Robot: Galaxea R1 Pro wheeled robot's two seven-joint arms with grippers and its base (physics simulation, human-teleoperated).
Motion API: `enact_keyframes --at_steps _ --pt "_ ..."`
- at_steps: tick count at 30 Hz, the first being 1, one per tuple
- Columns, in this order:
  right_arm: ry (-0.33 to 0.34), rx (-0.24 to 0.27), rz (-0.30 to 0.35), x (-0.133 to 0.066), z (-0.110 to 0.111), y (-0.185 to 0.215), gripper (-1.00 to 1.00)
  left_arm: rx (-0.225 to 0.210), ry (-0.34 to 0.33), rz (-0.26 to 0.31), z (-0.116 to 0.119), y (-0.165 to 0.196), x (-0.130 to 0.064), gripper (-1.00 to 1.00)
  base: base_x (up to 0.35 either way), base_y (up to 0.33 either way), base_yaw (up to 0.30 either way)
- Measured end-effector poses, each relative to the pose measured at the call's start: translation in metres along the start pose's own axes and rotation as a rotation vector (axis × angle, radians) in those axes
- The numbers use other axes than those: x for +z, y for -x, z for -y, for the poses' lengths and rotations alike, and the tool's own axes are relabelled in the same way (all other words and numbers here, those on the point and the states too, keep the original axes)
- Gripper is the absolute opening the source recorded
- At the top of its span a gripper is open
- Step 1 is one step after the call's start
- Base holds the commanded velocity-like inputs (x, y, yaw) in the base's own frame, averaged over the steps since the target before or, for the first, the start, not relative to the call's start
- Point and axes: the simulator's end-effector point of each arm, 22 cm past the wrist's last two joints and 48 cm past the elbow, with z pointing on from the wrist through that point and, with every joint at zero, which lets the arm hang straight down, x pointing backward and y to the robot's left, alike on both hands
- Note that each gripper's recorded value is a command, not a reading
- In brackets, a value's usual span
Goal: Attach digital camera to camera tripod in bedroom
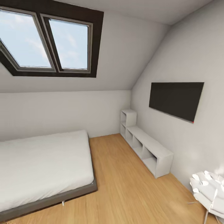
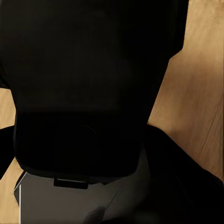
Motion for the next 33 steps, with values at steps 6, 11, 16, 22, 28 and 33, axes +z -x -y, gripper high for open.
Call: enact_keyframes --at_steps 6,11,16,22,28,33 --pt "0.000 0.000 0.000 0.0001 0.0002 0.0001 1.00 0.000 0.000 0.004 0.0000 0.0010 0.0002 -1.00 0.172 0.000 0.299" --pt "0.000 0.000 -0.002 0.0002 0.0002 -0.0003 1.00 -0.004 0.001 0.005 0.0000 0.0012 0.0002 -1.00 0.033 0.000 0.298" --pt "0.000 0.000 -0.002 0.0002 0.0002 -0.0003 1.00 -0.006 0.001 0.004 -0.0001 0.0012 0.0002 -1.00 0.006 0.000 0.299" --pt "0.001 0.000 -0.002 0.0003 -0.0006 0.0000 1.00 -0.009 0.001 0.005 -0.0001 0.0014 0.0002 -1.00 0.001 0.000 0.299" --pt "0.001 0.001 -0.003 0.0003 -0.0004 -0.0002 1.00 -0.005 0.000 0.006 0.0007 0.0012 0.0001 -1.00 0.000 0.000 0.299" --pt "0.001 0.001 -0.003 0.0003 -0.0007 -0.0002 1.00 -0.003 0.000 0.003 0.0043 -0.0014 -0.0005 -1.00 0.002 0.000 0.298"
